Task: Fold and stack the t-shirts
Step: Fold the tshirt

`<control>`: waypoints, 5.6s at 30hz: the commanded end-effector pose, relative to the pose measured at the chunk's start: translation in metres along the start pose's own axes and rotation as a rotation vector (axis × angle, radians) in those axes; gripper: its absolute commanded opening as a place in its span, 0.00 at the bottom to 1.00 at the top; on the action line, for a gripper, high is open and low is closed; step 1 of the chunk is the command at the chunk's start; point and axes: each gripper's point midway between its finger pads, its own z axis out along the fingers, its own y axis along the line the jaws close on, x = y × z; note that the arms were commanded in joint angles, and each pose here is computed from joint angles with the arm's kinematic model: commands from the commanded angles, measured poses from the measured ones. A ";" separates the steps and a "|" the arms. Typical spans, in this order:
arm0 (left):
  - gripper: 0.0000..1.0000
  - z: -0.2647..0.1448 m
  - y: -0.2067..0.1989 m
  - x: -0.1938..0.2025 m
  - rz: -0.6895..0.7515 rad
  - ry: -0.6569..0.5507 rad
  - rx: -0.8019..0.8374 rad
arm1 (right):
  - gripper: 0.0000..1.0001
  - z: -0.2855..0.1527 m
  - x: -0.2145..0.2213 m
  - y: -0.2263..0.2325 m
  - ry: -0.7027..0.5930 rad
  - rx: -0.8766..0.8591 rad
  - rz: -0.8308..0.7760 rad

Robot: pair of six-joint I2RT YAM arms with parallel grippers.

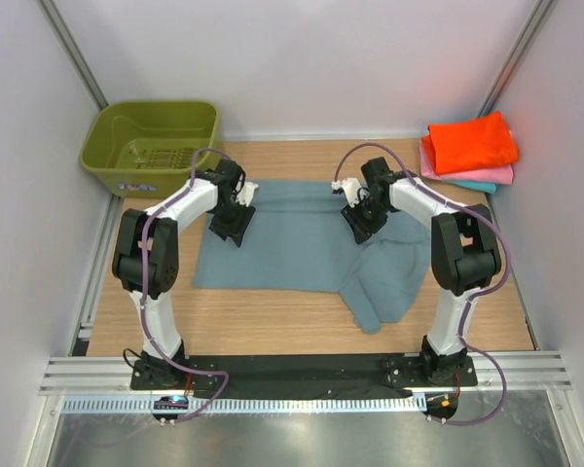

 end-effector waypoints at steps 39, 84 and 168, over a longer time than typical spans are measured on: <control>0.49 0.000 -0.002 -0.011 -0.019 -0.036 0.006 | 0.40 -0.012 -0.017 0.008 -0.050 0.070 -0.037; 0.49 0.014 -0.004 -0.005 -0.032 -0.002 0.013 | 0.01 -0.018 -0.027 0.035 -0.065 0.020 -0.061; 0.49 0.022 -0.007 -0.008 -0.003 0.036 -0.002 | 0.21 -0.040 0.110 -0.105 -0.167 -0.005 0.878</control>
